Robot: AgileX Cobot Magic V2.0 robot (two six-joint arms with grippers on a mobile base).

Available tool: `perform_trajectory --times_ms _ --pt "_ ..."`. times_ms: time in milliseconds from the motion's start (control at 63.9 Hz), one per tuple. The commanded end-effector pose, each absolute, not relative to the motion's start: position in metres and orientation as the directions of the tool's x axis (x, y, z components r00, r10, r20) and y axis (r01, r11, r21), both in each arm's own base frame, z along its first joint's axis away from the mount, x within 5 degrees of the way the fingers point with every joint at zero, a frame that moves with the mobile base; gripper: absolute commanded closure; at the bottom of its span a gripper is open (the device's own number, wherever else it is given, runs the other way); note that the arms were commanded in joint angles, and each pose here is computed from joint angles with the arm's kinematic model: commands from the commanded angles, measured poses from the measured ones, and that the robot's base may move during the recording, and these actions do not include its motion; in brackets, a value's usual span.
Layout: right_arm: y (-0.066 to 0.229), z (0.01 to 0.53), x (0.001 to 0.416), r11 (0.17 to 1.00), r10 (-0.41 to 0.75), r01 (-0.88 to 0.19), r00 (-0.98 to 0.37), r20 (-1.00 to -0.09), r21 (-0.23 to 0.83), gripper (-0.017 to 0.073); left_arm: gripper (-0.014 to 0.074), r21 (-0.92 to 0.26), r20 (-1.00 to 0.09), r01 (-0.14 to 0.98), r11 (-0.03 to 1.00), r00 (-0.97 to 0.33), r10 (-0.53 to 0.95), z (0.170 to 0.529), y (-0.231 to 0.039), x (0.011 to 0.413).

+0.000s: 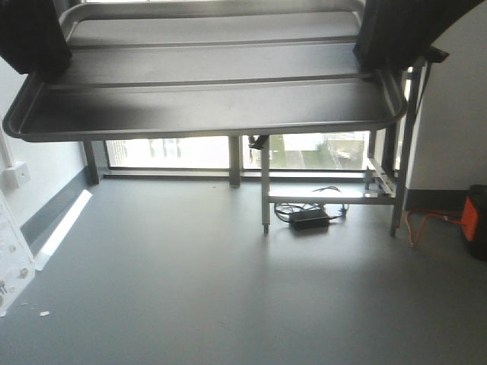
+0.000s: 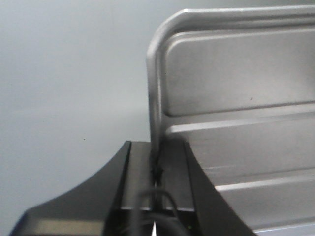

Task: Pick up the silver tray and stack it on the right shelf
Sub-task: 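Hold the tray raised with both grippers while the base drives to another shelf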

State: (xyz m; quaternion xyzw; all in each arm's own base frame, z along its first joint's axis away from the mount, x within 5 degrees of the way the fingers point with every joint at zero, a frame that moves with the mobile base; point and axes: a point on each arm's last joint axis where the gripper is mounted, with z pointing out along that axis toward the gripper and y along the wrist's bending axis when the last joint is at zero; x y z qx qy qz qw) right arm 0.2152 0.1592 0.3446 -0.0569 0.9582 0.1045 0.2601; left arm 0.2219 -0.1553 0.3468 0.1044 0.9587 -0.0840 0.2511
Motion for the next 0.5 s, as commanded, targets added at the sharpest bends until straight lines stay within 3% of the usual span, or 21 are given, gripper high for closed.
perform_trajectory --times_ms 0,485 --pt "0.1557 0.3651 0.215 0.962 -0.061 -0.208 -0.793 -0.606 0.176 0.0502 0.0687 -0.109 -0.571 0.277 0.955 -0.804 0.168 0.3653 -0.1536 0.2184" --pt "0.1552 0.3651 0.2153 0.963 -0.059 -0.206 -0.793 -0.607 0.175 0.0502 0.0687 -0.105 -0.572 0.277 0.955 -0.802 0.17 0.3654 -0.1533 0.2186"
